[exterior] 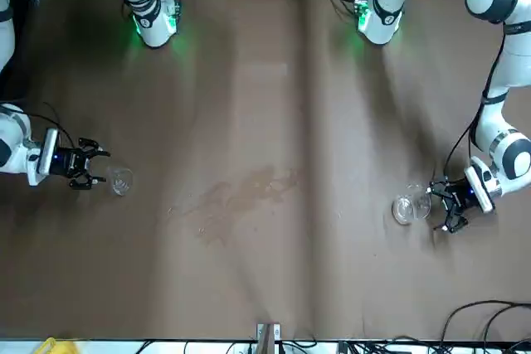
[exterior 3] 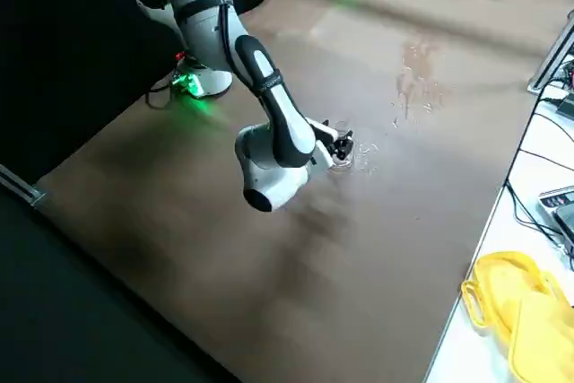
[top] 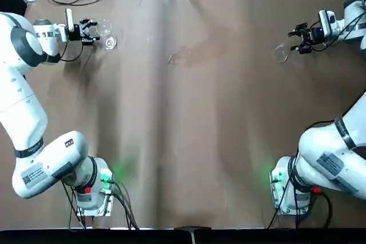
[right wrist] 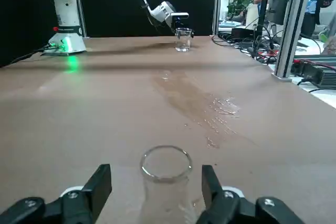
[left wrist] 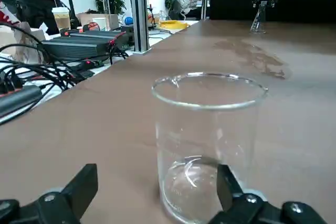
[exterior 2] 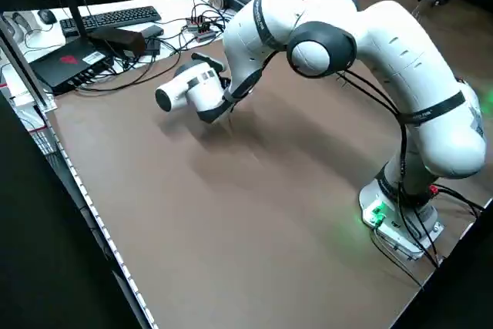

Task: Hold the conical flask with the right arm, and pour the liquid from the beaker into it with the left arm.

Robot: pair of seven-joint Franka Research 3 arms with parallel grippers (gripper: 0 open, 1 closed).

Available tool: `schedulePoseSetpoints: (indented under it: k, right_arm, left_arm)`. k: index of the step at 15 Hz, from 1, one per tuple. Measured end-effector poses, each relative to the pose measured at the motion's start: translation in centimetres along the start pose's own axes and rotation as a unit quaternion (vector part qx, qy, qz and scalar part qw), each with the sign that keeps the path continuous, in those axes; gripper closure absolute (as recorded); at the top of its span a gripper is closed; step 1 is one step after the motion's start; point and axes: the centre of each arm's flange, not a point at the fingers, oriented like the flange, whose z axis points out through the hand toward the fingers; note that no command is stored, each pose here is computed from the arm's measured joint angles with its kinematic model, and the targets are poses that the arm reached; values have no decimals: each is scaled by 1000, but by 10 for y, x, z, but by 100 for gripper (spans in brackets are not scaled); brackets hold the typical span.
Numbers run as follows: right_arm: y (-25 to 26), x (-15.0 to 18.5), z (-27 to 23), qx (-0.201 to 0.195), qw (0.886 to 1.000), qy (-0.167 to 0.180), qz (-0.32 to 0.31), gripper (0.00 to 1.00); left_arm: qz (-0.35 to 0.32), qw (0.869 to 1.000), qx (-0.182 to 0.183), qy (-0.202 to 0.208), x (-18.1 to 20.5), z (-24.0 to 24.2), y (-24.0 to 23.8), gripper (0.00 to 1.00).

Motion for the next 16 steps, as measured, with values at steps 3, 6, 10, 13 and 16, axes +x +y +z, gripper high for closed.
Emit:
schedulePoseSetpoints:
  k: [3,6,10,13,16]
  right_arm:
    - [1,0,5,4,1000,1,0,22]
    - [1,0,5,4,1000,1,0,27]
    - [1,0,5,3,1000,1,0,42]
    - [2,0,5,2,1000,1,0,50]
    - [2,-1,5,0,1000,-1,0,61]
  left_arm:
    - [-5,1000,9,-5,-10,-21,2,0]
    - [-9,1000,18,-6,-17,-37,4,0]
    - [-19,1000,16,0,-33,-41,22,0]
    - [11,1000,3,10,-41,-24,36,0]
    - [31,999,-11,23,-39,-6,43,0]
